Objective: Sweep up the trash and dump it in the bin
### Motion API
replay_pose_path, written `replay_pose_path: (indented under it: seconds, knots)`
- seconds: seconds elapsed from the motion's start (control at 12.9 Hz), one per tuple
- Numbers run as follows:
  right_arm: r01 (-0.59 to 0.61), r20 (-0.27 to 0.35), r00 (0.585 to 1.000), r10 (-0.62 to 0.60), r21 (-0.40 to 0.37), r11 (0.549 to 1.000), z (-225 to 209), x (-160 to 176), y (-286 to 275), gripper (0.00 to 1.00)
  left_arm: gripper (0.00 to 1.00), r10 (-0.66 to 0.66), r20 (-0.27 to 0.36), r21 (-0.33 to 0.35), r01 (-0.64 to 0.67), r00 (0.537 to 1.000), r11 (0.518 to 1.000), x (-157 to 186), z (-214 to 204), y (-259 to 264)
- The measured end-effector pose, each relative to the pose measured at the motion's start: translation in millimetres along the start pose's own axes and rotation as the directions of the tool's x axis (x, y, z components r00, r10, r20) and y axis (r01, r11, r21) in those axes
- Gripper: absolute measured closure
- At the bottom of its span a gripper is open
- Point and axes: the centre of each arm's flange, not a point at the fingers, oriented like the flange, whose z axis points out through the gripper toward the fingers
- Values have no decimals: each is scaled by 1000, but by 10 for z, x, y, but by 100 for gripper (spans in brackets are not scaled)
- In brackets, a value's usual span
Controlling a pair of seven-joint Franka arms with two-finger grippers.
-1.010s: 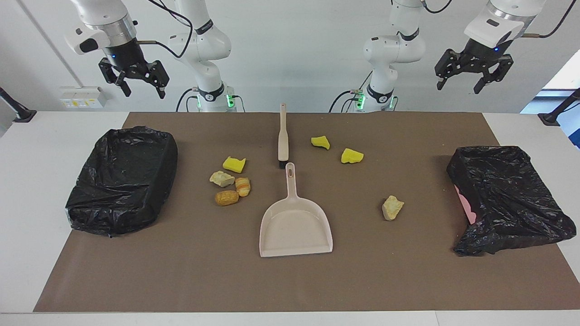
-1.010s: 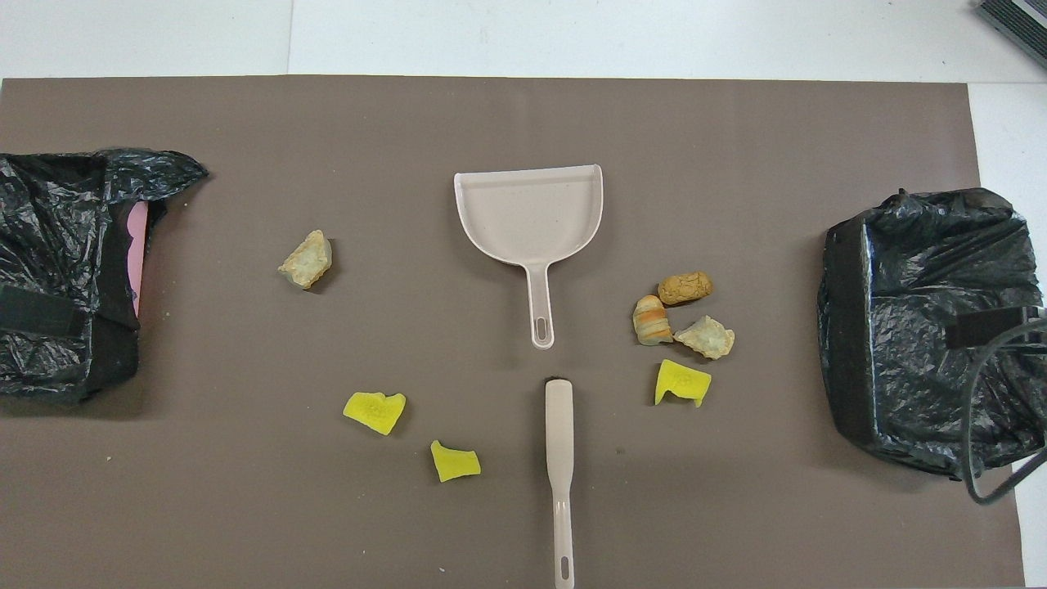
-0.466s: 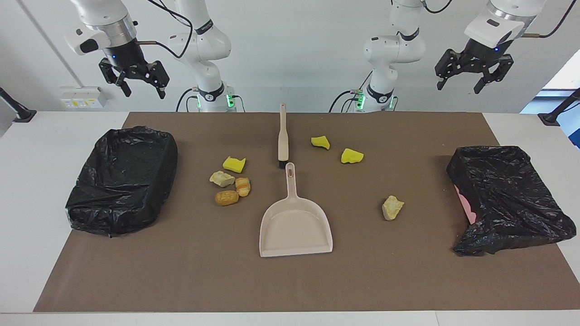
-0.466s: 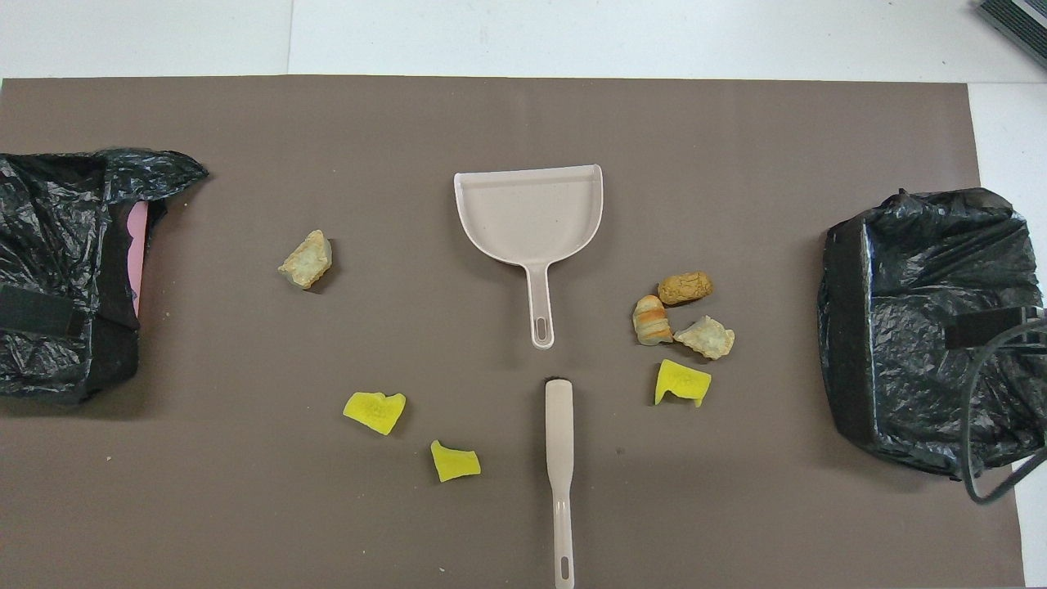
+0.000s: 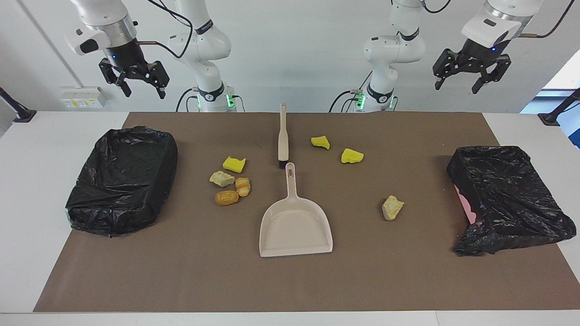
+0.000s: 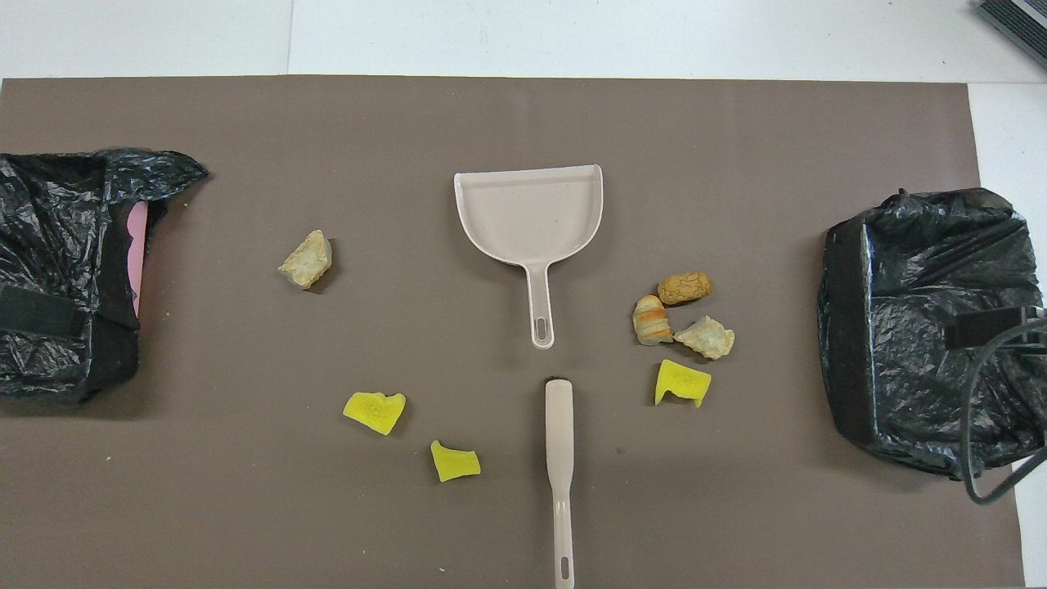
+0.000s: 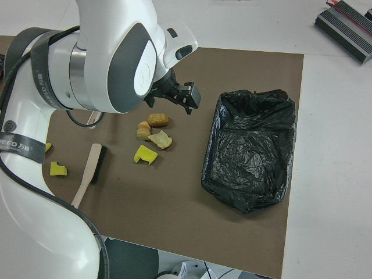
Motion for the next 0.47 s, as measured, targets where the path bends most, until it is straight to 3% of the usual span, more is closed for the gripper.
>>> replay_pose_path:
  seconds: [0.47]
  knots:
    - [0, 2, 1000, 0, 0, 1000, 7, 0, 0, 0, 0, 22, 4, -18, -22, 1000, 1000, -9, 22, 121]
